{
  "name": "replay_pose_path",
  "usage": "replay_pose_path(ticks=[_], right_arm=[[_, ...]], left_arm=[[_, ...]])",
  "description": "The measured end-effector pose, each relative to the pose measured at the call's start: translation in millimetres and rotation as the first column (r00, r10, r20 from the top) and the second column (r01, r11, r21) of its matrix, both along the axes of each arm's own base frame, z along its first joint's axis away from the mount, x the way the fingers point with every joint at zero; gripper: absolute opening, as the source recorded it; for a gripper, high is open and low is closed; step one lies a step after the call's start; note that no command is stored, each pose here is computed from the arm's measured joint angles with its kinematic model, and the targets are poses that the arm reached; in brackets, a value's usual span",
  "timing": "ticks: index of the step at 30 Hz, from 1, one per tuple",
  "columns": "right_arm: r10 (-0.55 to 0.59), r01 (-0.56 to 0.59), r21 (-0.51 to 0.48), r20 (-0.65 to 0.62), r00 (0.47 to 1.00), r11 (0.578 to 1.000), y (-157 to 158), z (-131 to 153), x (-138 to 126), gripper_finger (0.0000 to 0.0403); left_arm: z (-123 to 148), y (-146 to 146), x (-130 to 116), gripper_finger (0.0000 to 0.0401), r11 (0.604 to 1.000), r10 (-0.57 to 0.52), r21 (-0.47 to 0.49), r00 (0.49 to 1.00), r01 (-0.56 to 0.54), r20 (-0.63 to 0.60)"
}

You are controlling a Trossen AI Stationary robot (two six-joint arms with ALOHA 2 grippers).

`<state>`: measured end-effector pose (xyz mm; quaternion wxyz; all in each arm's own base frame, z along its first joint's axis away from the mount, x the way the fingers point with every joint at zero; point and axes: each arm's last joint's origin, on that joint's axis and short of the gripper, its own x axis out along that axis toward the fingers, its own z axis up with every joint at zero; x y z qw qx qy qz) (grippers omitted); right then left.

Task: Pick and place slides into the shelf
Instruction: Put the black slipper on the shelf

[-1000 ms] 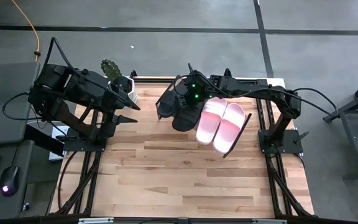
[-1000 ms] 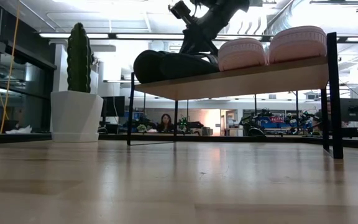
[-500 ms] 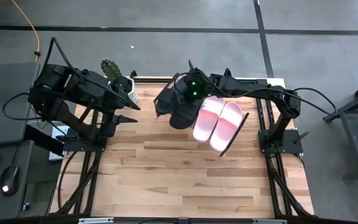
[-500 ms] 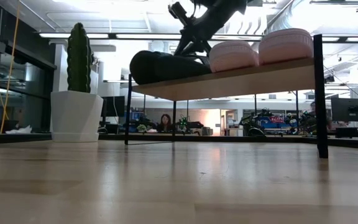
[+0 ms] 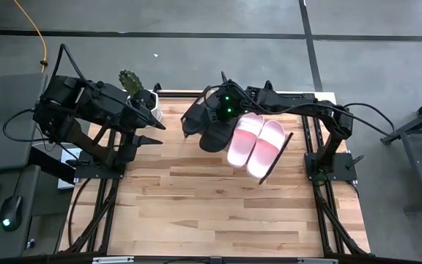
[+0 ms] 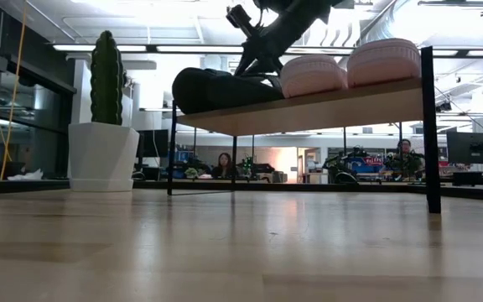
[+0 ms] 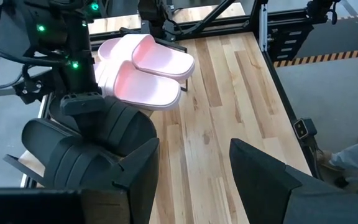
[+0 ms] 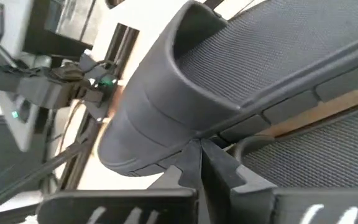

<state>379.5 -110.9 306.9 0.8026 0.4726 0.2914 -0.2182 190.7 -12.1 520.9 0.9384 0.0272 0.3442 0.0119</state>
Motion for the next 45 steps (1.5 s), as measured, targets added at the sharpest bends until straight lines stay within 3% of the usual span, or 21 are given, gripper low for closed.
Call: replay_pose_path(ticks=[10, 20, 35, 45], right_arm=[[0.019, -0.021, 0.026, 0.070, 0.997, 0.999, -1, 12, 0, 0.0000], [0.004, 0.000, -0.017, 0.212, 0.977, 1.000, -7, 24, 7, 0.0000], [-0.001, 0.000, 0.027, 0.025, 1.000, 1.000, -16, -10, 10, 0.0000], [-0.003, 0.003, 0.007, 0.060, 0.998, 1.000, -17, -8, 12, 0.0000]], left_arm=[[0, 0, 0, 0.0184, 1.000, -0.002, -0.003, 1.000, 0.002, 0.001], [0, 0, 0, 0.0184, 1.000, -0.002, -0.003, 1.000, 0.002, 0.002], [0, 0, 1, 0.0184, 1.000, -0.003, -0.003, 1.000, 0.003, 0.002], [0, 0, 1, 0.0184, 1.000, -0.003, -0.003, 1.000, 0.003, 0.004]])
